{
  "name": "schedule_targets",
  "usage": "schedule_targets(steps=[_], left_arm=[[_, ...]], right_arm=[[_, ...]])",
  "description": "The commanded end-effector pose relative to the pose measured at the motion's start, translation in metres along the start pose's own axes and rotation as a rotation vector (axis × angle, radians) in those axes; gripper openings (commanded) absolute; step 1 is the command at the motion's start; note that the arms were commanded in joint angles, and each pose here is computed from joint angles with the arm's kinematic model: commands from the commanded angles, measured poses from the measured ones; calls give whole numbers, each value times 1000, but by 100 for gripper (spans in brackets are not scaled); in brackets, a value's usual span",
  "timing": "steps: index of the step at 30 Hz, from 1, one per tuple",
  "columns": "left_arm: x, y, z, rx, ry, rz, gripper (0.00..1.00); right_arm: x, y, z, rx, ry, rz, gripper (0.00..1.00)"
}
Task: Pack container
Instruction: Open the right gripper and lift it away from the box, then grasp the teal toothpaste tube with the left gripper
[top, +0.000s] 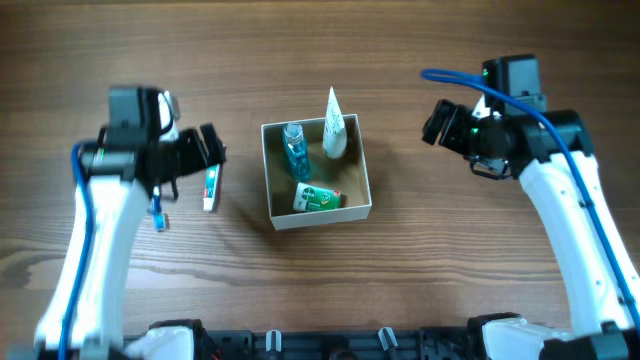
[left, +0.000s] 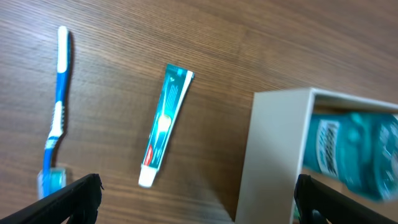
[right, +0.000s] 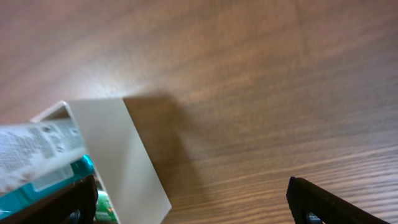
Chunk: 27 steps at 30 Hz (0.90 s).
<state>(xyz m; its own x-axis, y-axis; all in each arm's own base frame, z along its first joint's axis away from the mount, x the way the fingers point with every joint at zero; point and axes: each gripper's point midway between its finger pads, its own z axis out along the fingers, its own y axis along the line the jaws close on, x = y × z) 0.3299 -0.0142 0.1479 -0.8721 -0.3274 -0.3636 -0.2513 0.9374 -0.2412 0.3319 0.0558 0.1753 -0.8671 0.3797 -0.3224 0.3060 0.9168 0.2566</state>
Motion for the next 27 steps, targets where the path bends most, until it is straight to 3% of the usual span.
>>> schedule_targets(steps=[1, 11, 20, 27], left_arm=[[-1, -2, 40, -2, 120, -10, 100], [33, 29, 114, -133, 329, -27, 100], [44, 38, 130, -165, 384, 4, 100], [53, 35, 137, -167, 422, 129, 100]], right_arm=[[11, 1, 17, -6, 75, 7, 98], [12, 0, 22, 1, 88, -9, 97], [12, 0, 22, 1, 90, -8, 97], [16, -2, 21, 9, 104, -8, 98]])
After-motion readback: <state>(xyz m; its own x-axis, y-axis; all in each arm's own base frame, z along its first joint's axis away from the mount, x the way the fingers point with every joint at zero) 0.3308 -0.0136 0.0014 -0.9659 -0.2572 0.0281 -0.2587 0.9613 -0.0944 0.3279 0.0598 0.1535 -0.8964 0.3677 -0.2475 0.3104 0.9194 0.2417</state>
